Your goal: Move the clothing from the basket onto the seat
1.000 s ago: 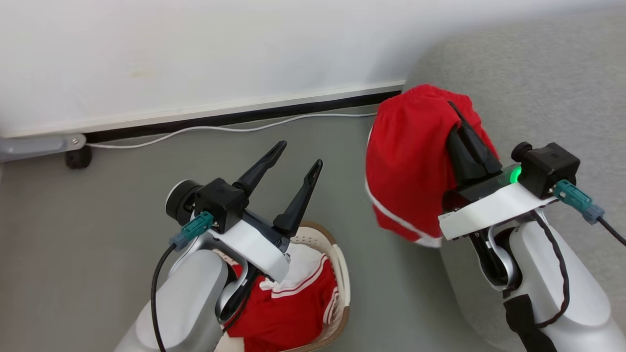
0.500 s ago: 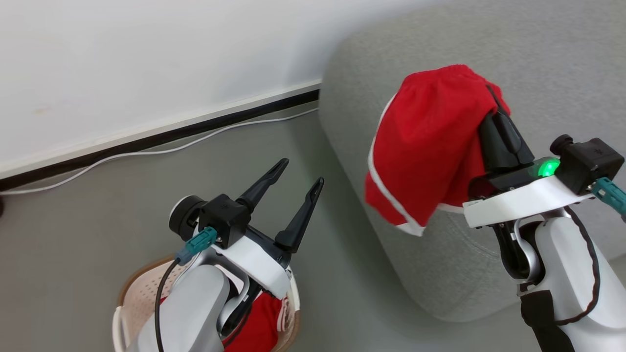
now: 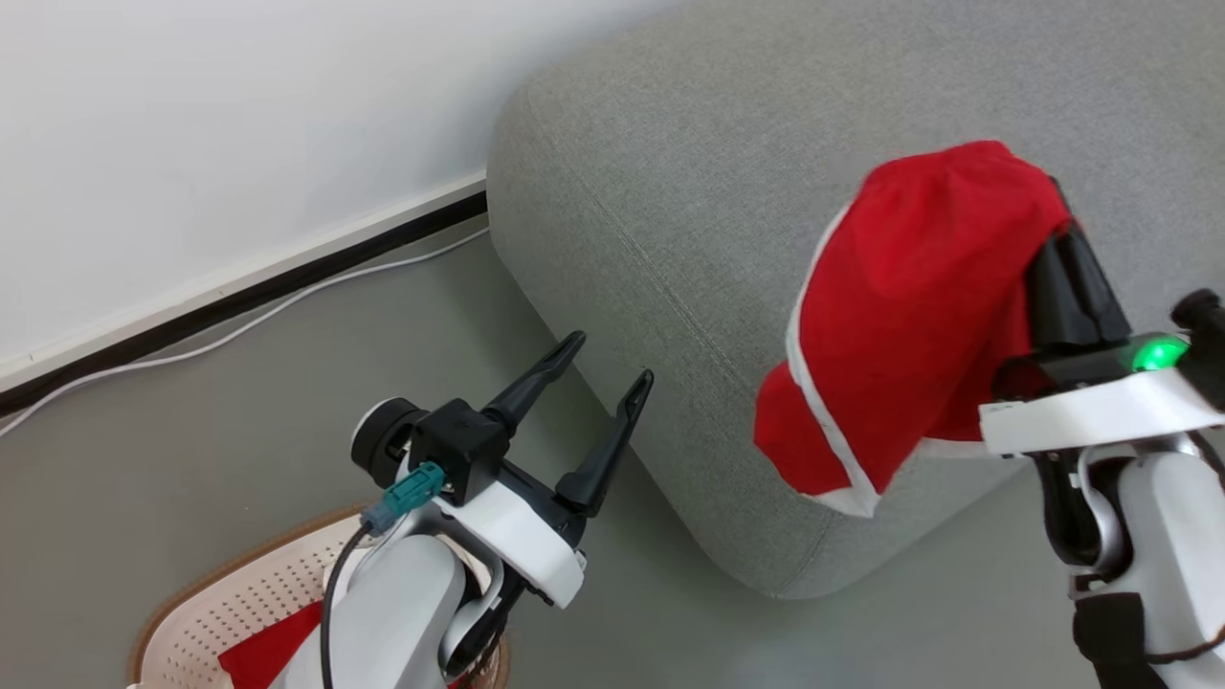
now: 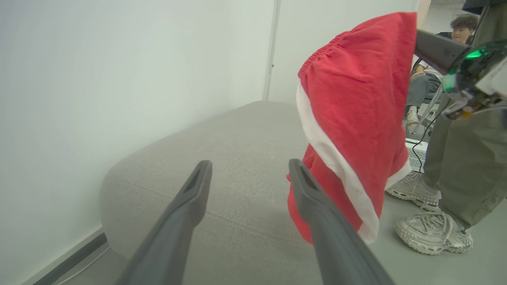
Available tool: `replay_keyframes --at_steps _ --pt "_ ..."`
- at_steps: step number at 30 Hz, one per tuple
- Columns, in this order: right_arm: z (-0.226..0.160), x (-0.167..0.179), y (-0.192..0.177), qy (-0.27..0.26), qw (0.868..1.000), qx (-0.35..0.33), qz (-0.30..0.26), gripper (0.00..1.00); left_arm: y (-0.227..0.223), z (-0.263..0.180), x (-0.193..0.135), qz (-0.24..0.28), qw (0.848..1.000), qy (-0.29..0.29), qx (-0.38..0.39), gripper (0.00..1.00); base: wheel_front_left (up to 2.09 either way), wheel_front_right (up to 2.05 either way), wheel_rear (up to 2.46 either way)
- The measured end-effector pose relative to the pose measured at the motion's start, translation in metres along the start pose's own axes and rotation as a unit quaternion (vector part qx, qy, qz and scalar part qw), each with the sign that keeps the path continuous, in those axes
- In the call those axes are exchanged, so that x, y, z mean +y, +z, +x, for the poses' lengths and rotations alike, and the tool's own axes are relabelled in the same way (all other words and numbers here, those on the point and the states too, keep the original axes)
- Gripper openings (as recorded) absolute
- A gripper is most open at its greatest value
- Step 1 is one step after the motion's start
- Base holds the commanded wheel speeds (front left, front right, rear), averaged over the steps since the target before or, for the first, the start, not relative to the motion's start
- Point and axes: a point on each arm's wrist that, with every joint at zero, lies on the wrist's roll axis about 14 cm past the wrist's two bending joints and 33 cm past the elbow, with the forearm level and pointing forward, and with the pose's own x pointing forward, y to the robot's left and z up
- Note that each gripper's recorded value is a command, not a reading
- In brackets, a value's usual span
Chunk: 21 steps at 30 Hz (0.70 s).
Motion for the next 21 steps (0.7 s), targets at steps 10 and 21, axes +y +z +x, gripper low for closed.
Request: replay_keyframes --at_steps 10,21 --pt "-0.009 -0.037 -0.006 -0.052 0.998 0.012 -0.032 0.0 -0.014 0.003 0.0 -0.019 1.0 -0.014 0.005 1.0 0.0 0.0 0.0" --pt "0.049 -0.062 -0.019 -0.072 0.993 0.026 -0.088 0.0 -0.05 -0.002 0.024 -0.041 0.999 -0.018 0.021 1.0 0.0 0.0 0.0"
